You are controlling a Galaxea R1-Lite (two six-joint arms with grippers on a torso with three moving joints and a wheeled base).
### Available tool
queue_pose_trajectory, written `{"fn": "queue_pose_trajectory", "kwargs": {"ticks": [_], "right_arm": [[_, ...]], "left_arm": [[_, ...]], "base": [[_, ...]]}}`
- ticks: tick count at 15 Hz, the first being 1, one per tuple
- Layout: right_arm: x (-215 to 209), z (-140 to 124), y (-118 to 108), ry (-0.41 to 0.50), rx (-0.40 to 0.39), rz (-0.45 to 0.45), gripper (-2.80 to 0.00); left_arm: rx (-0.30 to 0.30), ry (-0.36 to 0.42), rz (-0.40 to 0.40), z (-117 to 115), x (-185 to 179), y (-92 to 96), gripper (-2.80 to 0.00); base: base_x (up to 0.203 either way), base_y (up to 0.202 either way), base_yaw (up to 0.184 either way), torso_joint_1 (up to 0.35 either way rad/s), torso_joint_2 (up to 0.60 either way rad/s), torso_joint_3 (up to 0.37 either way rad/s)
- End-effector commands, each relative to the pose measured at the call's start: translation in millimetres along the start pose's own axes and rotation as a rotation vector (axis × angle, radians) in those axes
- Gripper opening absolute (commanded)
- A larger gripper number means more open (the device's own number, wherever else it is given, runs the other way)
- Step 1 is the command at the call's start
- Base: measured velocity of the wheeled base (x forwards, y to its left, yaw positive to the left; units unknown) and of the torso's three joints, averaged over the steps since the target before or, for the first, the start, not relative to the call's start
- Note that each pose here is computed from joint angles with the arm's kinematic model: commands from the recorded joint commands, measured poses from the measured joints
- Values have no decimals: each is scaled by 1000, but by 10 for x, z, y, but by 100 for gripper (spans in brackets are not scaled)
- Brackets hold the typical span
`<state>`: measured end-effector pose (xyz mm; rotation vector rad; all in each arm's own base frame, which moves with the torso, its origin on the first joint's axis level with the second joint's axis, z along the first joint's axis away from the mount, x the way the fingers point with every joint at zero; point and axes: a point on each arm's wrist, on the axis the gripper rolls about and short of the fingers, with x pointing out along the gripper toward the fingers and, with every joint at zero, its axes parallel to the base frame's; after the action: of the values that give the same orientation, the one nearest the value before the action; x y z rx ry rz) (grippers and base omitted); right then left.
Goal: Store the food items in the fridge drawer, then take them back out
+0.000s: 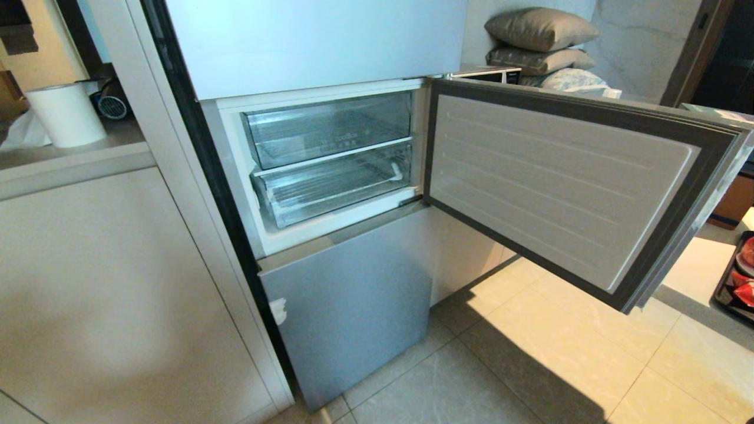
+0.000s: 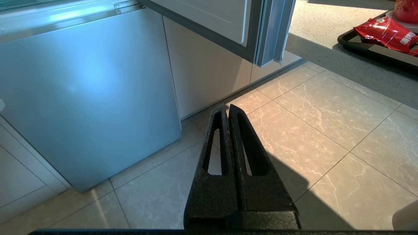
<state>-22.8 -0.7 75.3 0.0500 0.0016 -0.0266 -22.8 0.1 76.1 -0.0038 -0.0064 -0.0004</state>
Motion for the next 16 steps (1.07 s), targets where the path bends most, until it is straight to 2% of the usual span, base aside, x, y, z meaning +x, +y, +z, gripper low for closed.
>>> {"fn": "queue_pose_trajectory", "kwargs": {"ticks": [1,12,16], "right_arm": [[1,1,0,1,1,-1,-280],[1,1,0,1,-4,0,-280],[1,1,0,1,-4,0,-280]], "left_arm": [[-1,3,0,-4,2,0,-280],[-1,2,0,-3,2,0,-280],[-1,3,0,-4,2,0,-280]], "base": [[0,0,0,0,0,0],[0,0,0,0,0,0],[3,-9,126,2,1,3]]}}
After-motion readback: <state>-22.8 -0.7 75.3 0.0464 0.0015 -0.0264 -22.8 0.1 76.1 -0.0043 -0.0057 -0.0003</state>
